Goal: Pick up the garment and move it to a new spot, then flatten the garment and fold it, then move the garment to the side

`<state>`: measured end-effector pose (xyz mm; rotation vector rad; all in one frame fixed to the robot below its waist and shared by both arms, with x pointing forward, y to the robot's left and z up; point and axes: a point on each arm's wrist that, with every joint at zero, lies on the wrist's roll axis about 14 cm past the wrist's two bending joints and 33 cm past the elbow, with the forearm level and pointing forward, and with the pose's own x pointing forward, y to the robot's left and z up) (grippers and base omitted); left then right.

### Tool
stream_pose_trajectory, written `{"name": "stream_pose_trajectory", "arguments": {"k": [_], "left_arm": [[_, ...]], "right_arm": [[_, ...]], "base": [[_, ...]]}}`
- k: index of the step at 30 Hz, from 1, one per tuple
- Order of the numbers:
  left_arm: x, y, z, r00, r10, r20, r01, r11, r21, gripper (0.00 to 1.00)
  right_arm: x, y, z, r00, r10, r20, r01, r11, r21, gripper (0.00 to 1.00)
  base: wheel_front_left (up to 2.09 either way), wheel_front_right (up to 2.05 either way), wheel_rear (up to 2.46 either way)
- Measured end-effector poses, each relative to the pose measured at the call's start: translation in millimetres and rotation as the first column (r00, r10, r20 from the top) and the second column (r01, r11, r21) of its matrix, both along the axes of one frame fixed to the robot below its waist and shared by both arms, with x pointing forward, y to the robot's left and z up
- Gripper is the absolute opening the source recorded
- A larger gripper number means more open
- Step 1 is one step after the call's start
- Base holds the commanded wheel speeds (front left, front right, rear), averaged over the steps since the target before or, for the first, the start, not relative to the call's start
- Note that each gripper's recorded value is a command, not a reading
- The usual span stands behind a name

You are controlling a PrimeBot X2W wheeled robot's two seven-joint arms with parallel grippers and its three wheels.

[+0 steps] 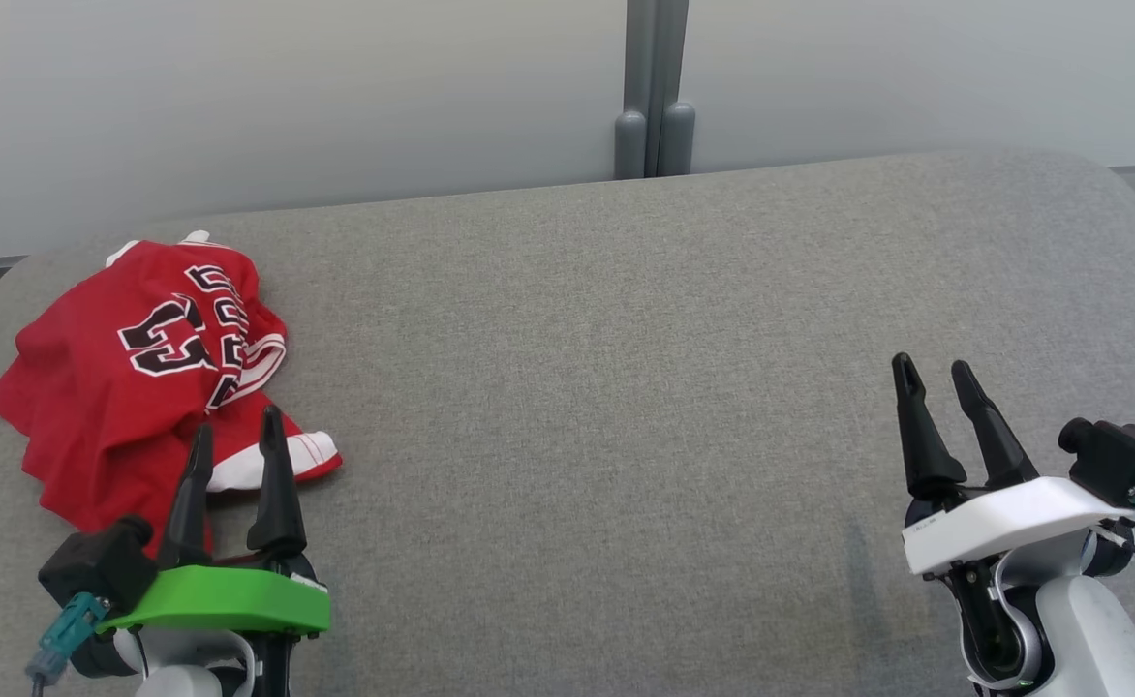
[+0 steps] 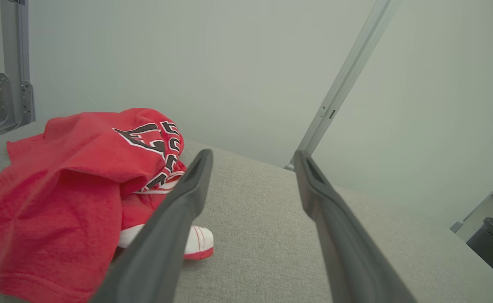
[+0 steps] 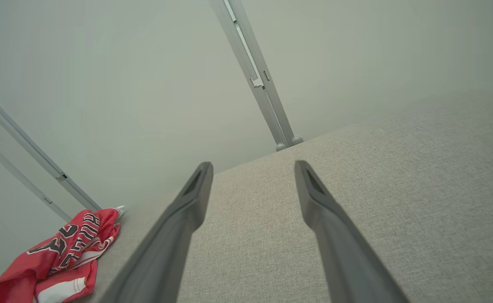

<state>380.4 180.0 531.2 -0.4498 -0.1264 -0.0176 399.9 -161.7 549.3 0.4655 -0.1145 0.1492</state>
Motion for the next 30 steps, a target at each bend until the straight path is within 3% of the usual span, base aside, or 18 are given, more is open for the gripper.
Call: {"name": "stream_pose_trajectory", "arguments": {"k": [30], "left_arm": [[-3.4,-8.5,4.1,0.999,-0.019,0.034,0.009,0.965,0.263,1.0]], "right_arm": [[-6.5,11.7,5.2,0.995,0.017,0.095,0.009,0.963,-0.268,1.0]], "base": [[0.0,0.0,0.0]]}}
